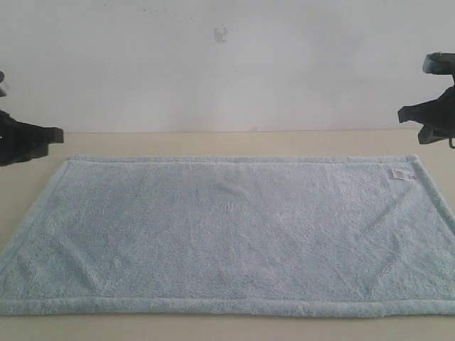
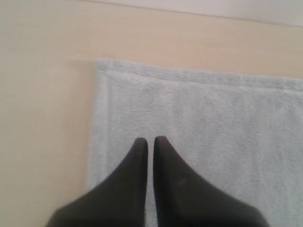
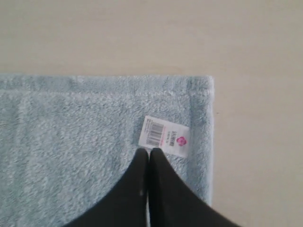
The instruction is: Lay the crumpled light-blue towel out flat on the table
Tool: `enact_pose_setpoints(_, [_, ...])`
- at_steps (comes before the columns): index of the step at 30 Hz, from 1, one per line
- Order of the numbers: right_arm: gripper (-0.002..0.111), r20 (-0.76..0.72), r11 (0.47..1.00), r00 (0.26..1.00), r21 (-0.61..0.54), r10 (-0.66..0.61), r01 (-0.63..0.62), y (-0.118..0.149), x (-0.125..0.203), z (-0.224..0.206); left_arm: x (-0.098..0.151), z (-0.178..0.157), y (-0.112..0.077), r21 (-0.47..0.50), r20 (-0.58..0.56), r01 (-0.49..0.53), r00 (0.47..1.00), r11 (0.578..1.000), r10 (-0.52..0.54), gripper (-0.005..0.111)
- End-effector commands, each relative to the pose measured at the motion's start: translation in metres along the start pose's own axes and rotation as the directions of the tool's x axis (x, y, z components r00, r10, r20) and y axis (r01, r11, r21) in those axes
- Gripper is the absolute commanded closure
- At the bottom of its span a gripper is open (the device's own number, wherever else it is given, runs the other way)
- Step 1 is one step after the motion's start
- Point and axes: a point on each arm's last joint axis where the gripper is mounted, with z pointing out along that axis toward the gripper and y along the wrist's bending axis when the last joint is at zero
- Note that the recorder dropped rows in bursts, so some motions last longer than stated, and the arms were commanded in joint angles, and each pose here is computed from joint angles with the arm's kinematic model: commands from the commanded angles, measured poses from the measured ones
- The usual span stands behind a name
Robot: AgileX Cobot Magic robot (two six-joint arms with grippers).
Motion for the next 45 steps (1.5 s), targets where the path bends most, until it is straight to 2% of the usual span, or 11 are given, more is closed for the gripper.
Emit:
enact_pose_setpoints(1, [0.108, 0.031, 0.998, 0.998, -0.037, 0.047, -0.046, 0.011, 0.01, -0.027, 0.022, -0.042, 0.017, -0.222, 0.092, 0.126, 0.99, 0.967, -0.108, 0.103])
enact_pose_setpoints(5, [0.108, 0.224, 0.992, 0.97, 0.066, 0.089, -0.107, 0.026, 0.061, -0.052, 0.061, -0.083, 0.029, -0.374, 0.154, 0.198, 0.977, 0.906, -0.15, 0.103])
enact_pose_setpoints(8, [0.108, 0.409, 0.974, 0.911, 0.178, 0.057, -0.141, 0.042, 0.131, -0.079, 0.068, -0.106, 0.016, -0.27, 0.159, 0.186, 0.976, 0.945, -0.147, 0.103])
enact_pose_setpoints(11, [0.108, 0.598, 0.949, 0.775, 0.075, 0.203, -0.306, 0.053, 0.144, -0.119, 0.058, -0.14, 0.006, -0.215, 0.261, 0.165, 0.959, 0.963, -0.106, 0.103])
enact_pose_setpoints(13, [0.108, 0.702, 0.977, 0.696, 0.002, 0.15, -0.212, 0.073, 0.137, -0.177, 0.049, -0.188, -0.004, -0.19, 0.413, 0.085, 0.911, 0.978, 0.001, 0.103])
enact_pose_setpoints(17, [0.108, 0.74, 0.997, 0.669, 0.023, -0.063, 0.069, 0.1, 0.17, -0.254, 0.061, -0.272, -0.026, -0.1, 0.643, -0.006, 0.763, 0.995, 0.069, 0.103])
enact_pose_setpoints(22, [0.108, 0.853, 0.995, 0.516, 0.03, -0.072, 0.09, 0.098, 0.224, -0.289, 0.11, -0.3, -0.027, -0.082, 0.75, -0.014, 0.657, 0.997, 0.071, 0.103])
enact_pose_setpoints(24, [0.108, 0.879, 0.995, 0.472, 0.027, -0.068, 0.092, 0.095, 0.248, -0.292, 0.131, -0.301, -0.027, -0.014, 0.775, 0.021, 0.632, 1.0, -0.003, 0.103])
enact_pose_setpoints(26, [0.108, 0.894, 0.997, 0.448, -0.023, -0.013, 0.077, 0.095, 0.261, -0.295, 0.144, -0.295, -0.028, 0.01, 0.759, 0.004, 0.651, 1.0, -0.01, 0.103])
enact_pose_setpoints(34, [0.108, 0.78, 0.984, 0.625, -0.078, -0.038, 0.158, 0.103, 0.284, -0.285, 0.161, -0.284, -0.034, 0.066, 0.702, -0.062, 0.712, 0.996, -0.003, 0.103])
enact_pose_setpoints(45, [0.108, 0.757, 0.935, 0.651, -0.187, -0.059, 0.302, 0.113, 0.29, -0.283, 0.161, -0.284, -0.034, 0.064, 0.704, -0.059, 0.71, 0.996, -0.003, 0.103])
